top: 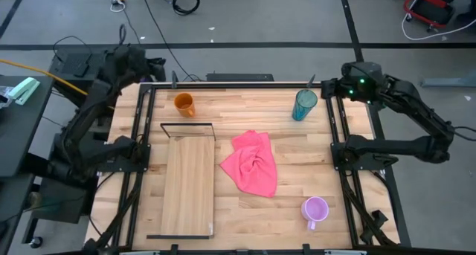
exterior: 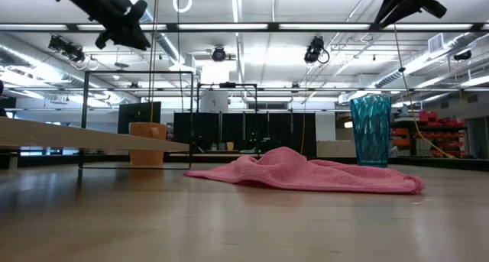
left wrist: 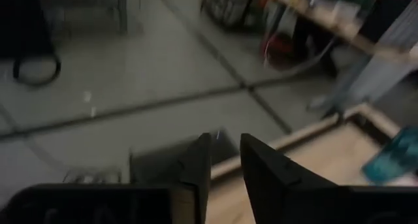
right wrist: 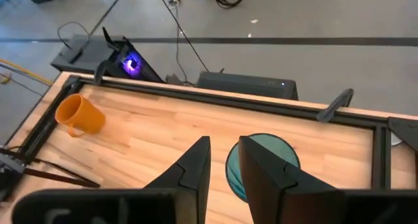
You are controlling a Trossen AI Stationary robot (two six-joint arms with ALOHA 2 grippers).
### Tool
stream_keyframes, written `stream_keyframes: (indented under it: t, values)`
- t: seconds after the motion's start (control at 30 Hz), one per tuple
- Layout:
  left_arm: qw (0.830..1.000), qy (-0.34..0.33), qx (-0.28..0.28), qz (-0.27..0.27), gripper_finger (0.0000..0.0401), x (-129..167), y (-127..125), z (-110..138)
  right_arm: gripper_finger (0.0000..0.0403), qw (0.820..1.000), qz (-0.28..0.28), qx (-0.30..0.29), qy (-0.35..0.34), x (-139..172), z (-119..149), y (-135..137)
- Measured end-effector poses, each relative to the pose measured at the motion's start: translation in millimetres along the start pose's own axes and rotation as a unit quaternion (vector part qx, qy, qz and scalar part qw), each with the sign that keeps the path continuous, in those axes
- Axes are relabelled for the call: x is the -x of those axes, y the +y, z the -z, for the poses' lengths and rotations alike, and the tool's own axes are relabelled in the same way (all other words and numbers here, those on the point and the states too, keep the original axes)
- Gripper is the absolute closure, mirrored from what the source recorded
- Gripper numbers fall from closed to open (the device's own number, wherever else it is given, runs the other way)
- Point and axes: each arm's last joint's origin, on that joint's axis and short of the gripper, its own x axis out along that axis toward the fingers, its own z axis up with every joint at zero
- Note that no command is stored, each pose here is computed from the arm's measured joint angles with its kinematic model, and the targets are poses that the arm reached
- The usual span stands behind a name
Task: Stack small to large cups/mugs on shelf
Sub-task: Move the orange cup to the center of the table
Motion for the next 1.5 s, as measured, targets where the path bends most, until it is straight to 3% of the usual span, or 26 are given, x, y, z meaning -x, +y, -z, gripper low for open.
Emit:
stream_keyframes:
  t: [0.37,0.67,1.07,1.33,1.5]
  values:
    - [0.977,0.214,-0.007,-0.016,0.0305,-40,2,-14,0.0315,0.998,-0.017,0.009,0.057,-16,2,9]
    - [0.937,0.348,0.006,-0.03,0.0291,-75,13,11,0.0315,0.992,0.01,0.026,0.122,-17,12,3]
    - [0.895,0.445,0.008,-0.027,0.026,-124,13,43,0.0315,0.988,0.009,0.046,0.145,-20,14,3]
    - [0.892,0.446,-0.028,-0.076,0.0241,-126,11,42,0.0315,0.987,0.008,0.056,0.152,-23,14,5]
    - [0.866,0.492,-0.054,-0.064,0.0239,-117,11,47,0.0315,0.987,0.008,0.057,0.152,-23,14,5]
